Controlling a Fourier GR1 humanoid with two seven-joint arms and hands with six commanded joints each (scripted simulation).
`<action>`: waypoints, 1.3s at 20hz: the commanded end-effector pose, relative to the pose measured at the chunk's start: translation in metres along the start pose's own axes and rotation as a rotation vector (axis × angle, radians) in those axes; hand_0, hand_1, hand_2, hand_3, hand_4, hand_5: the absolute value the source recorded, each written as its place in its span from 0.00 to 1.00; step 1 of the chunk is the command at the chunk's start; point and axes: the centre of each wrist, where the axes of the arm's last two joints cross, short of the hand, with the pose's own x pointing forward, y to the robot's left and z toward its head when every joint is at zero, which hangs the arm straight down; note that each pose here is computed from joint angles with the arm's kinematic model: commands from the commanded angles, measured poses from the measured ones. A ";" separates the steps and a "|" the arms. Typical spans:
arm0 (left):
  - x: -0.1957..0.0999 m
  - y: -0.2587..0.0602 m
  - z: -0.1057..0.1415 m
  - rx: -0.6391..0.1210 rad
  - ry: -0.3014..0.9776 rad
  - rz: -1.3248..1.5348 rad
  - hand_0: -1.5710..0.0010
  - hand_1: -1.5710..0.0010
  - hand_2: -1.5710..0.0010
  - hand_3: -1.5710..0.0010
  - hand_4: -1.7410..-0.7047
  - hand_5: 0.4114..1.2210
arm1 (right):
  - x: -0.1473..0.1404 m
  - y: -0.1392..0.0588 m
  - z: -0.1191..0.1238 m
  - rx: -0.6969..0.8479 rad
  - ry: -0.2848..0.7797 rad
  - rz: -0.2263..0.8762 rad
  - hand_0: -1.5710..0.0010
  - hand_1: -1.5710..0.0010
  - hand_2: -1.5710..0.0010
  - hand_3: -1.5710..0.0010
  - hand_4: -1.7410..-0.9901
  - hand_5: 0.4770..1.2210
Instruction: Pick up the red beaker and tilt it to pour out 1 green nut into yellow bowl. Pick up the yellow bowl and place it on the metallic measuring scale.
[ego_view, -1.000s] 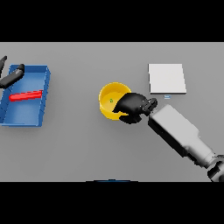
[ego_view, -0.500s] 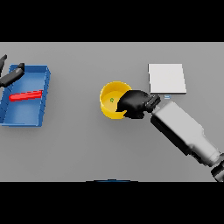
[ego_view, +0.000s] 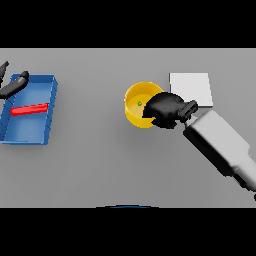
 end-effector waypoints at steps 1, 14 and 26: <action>0.000 -0.001 0.000 -0.004 -0.006 0.005 1.00 1.00 1.00 1.00 0.91 0.36 | 0.002 0.002 0.001 0.002 0.006 0.000 0.00 0.00 0.05 0.25 0.00 1.00; 0.004 0.002 0.006 0.002 0.029 0.029 1.00 1.00 1.00 1.00 0.86 0.42 | -0.079 -0.014 0.033 -0.171 0.265 -0.030 0.00 0.00 0.01 0.26 0.00 1.00; 0.015 -0.001 0.008 0.001 0.054 0.016 1.00 1.00 1.00 1.00 0.85 0.49 | -0.135 0.022 0.025 -0.161 0.396 -0.150 0.00 0.00 0.11 0.15 0.00 1.00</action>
